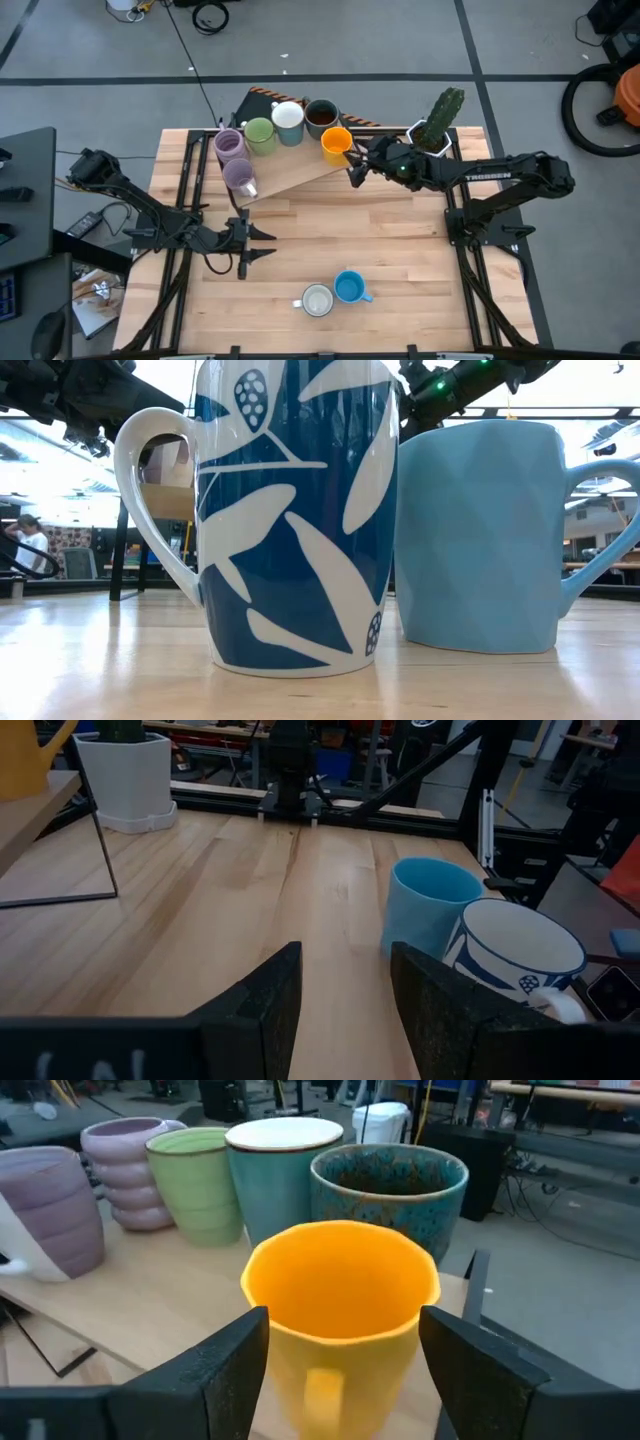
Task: Place coffee mugs
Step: Put the yellow mug on the shelf, then put the white-blue patterned mug on the shelf
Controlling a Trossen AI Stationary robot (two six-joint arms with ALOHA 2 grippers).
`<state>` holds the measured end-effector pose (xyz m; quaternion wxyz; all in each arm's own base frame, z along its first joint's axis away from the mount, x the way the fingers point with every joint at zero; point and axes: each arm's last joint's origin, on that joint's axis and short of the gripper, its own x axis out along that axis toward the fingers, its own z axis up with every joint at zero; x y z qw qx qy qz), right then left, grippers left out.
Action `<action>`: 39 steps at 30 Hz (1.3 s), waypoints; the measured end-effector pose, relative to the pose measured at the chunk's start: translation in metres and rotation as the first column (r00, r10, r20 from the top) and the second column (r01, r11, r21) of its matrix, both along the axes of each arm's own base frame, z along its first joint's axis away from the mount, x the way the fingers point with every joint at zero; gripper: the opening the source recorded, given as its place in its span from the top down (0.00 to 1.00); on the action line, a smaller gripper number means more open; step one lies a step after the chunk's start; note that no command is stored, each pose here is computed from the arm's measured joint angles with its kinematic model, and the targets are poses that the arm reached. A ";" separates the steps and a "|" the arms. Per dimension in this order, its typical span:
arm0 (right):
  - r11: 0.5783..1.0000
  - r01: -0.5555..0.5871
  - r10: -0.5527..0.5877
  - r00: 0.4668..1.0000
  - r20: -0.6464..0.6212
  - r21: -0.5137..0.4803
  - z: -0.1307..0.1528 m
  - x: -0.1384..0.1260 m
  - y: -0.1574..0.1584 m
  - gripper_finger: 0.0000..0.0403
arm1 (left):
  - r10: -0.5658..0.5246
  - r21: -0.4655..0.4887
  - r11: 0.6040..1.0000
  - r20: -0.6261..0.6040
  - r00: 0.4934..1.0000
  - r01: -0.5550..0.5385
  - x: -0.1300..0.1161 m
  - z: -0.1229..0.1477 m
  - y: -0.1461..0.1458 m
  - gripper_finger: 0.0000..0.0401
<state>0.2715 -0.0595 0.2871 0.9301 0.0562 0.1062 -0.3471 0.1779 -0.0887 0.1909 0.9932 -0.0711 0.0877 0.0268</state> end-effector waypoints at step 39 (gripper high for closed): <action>0.954 -0.214 0.204 0.977 -0.066 -0.209 -0.076 -0.070 0.105 0.34 | 0.014 -0.044 0.999 -0.337 0.941 -0.030 0.034 0.059 -0.072 0.60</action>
